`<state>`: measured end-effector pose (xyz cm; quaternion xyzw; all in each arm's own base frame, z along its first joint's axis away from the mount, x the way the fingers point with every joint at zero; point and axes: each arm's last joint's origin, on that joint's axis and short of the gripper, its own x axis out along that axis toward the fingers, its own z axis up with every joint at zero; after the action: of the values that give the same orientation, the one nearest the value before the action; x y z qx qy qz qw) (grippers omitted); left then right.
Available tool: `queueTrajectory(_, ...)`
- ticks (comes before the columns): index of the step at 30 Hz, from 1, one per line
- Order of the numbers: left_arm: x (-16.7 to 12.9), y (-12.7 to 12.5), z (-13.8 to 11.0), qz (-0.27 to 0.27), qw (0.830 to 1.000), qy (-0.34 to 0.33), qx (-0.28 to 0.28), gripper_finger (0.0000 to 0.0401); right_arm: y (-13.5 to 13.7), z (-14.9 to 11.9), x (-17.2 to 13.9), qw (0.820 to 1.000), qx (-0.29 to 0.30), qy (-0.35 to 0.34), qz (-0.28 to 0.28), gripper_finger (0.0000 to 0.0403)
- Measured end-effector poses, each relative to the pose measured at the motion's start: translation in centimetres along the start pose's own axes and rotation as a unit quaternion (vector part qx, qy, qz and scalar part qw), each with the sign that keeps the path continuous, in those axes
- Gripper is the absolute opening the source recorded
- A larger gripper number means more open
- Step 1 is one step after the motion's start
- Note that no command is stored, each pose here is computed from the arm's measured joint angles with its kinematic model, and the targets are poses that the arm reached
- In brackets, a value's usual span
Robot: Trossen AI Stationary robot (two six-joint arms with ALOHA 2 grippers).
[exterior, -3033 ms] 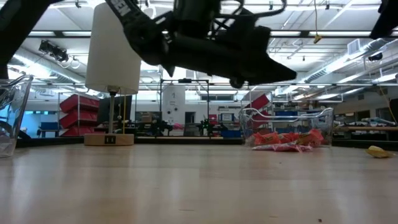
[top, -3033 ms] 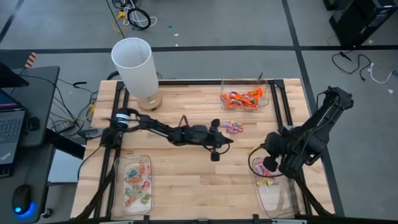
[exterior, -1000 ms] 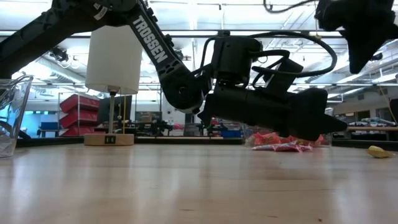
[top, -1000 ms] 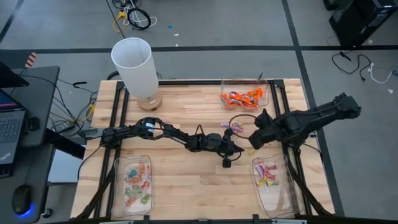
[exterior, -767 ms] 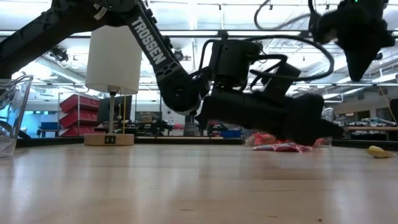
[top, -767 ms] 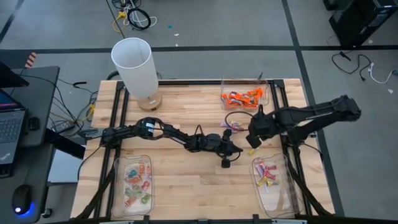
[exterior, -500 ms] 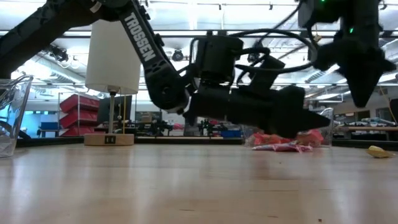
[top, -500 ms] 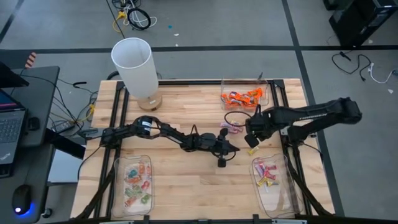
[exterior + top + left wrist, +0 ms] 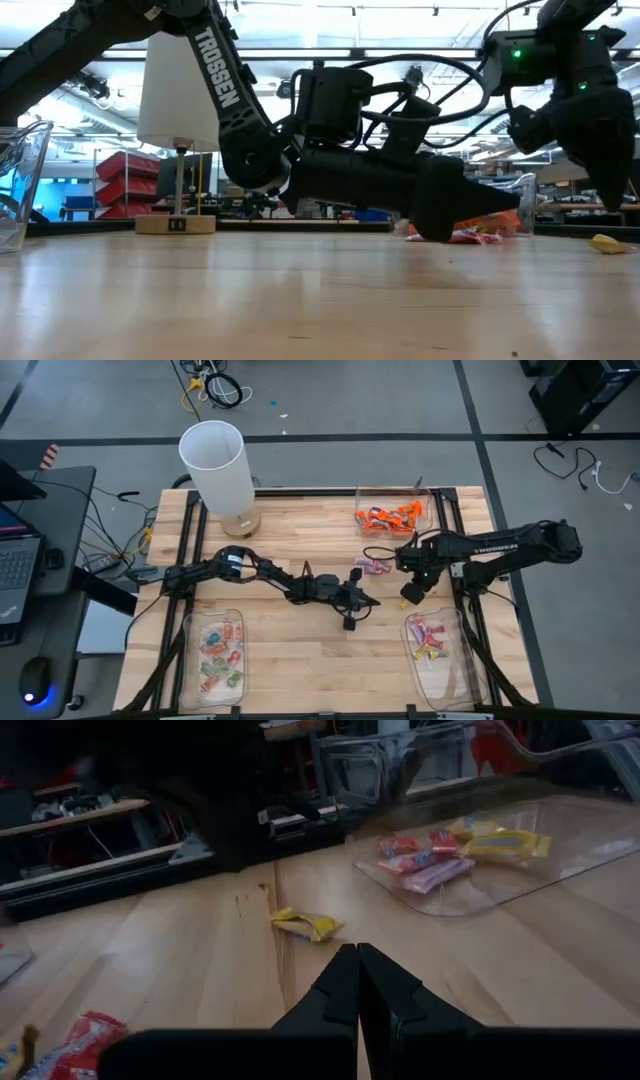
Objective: Sort candy
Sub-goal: Put the yellow candy into the bottom right transparent bin
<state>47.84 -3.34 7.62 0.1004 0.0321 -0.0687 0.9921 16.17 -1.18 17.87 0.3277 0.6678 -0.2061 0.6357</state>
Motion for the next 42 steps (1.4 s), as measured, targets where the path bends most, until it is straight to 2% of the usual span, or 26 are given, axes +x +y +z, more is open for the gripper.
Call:
queueTrajectory(8, 0.0, 0.4, 0.1, 0.006, 1.000, -0.006, 0.000, 0.0003, -0.3, 1.0, 0.0, 0.990, -0.137, -0.037, 0.015, 0.0000)
queueTrajectory(14, -0.1, 0.9, -0.1, 0.014, 1.000, -0.002, -0.002, 0.0003, -0.3, 1.2, 0.3, 0.981, -0.191, -0.032, 0.027, 0.0000)
queueTrajectory(25, -0.1, 1.0, -0.2, 0.015, 1.000, 0.003, -0.012, 0.0003, 0.4, 1.0, 3.1, 0.982, -0.186, 0.008, 0.045, 0.0000)
queueTrajectory(32, -0.1, 1.0, -0.2, 0.015, 1.000, 0.004, -0.013, 0.0003, 0.5, 1.1, 3.6, 0.982, -0.179, 0.029, 0.057, 0.0000)
queueTrajectory(38, -0.1, 1.0, -0.3, 0.014, 1.000, 0.009, -0.013, 0.0003, -0.2, 0.2, 3.8, 0.982, -0.158, 0.096, 0.034, 0.0000)
queueTrajectory(42, -0.1, 1.1, -0.3, 0.015, 1.000, 0.008, -0.013, 0.0003, 0.0, 0.4, 3.8, 0.982, -0.163, 0.082, 0.041, 0.0000)
